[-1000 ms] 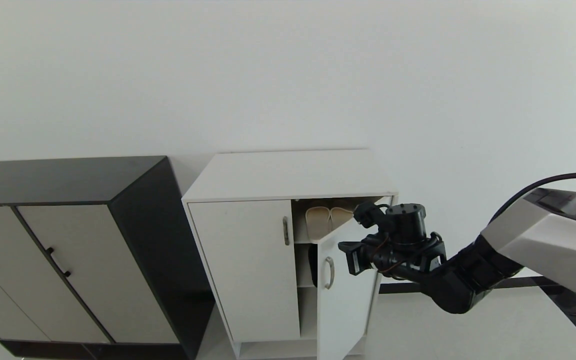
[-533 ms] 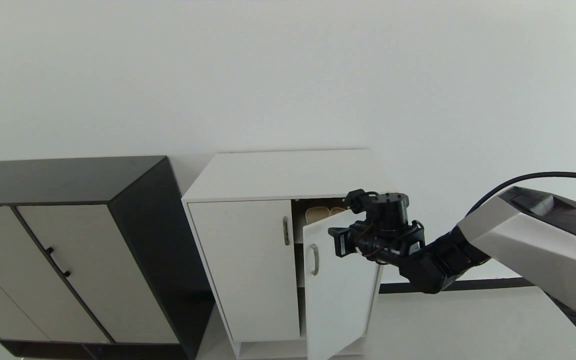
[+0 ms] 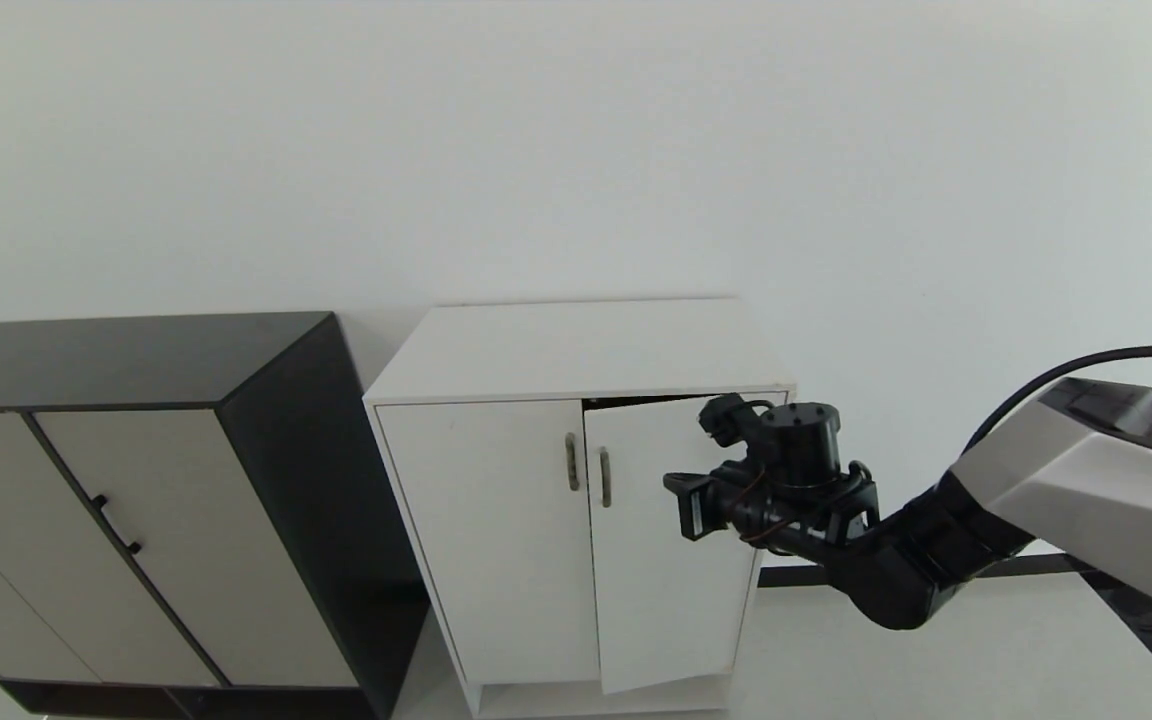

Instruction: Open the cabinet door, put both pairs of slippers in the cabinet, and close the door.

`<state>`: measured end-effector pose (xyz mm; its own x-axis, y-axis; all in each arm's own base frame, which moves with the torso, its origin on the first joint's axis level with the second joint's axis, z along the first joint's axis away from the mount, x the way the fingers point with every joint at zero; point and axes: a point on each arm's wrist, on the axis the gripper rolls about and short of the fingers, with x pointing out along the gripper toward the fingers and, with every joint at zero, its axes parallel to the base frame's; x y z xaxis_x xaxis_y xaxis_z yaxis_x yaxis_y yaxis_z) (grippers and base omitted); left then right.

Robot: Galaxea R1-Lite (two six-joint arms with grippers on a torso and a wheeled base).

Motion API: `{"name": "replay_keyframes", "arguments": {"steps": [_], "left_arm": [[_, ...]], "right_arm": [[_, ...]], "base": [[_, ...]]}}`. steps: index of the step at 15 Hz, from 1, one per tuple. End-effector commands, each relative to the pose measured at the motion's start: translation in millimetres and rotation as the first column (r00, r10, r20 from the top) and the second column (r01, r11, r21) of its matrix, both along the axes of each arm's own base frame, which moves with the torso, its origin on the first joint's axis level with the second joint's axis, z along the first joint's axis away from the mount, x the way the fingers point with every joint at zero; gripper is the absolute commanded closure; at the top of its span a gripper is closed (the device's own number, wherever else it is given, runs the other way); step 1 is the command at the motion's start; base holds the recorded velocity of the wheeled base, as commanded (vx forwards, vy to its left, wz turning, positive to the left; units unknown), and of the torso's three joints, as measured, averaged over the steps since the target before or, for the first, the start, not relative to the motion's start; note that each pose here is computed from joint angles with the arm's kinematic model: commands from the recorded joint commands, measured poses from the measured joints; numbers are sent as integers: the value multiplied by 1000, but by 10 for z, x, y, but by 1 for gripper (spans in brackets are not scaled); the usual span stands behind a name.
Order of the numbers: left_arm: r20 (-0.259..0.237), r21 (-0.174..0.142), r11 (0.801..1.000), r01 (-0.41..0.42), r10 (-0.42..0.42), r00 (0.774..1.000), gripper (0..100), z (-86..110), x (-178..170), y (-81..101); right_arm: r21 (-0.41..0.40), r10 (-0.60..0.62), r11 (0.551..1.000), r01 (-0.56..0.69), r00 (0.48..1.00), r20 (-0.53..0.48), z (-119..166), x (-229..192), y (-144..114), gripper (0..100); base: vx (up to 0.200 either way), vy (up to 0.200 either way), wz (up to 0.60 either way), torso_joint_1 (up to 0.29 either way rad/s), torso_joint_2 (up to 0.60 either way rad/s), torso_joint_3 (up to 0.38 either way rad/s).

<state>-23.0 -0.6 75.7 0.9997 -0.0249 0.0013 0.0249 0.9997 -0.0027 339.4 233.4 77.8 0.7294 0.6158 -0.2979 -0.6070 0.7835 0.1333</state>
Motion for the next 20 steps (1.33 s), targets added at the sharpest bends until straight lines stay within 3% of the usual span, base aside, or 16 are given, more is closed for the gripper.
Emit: {"name": "replay_keyframes", "arguments": {"steps": [1,11,14,17,20], "left_arm": [[-1,0,1000,0,0,1000,100,0,1,0],[-1,0,1000,0,0,1000,100,0,1,0],[-1,0,1000,0,0,1000,100,0,1,0],[-1,0,1000,0,0,1000,100,0,1,0],[-1,-3,1000,-2,2,1000,100,0,1,0]], "right_arm": [[12,19,1000,-19,1000,20,127,-194,-45,100],[11,25,1000,-26,999,23,147,-283,-73,100],[16,21,1000,-21,999,31,163,-337,-113,100],[19,-12,1000,11,999,51,286,-421,-189,100],[35,-120,993,117,987,105,597,-597,-447,100]], "base": [[0,0,0,0,0,0],[0,0,0,0,0,0],[200,0,0,-2,1,2],[200,0,0,1,4,2],[0,0,0,0,0,0]]}}
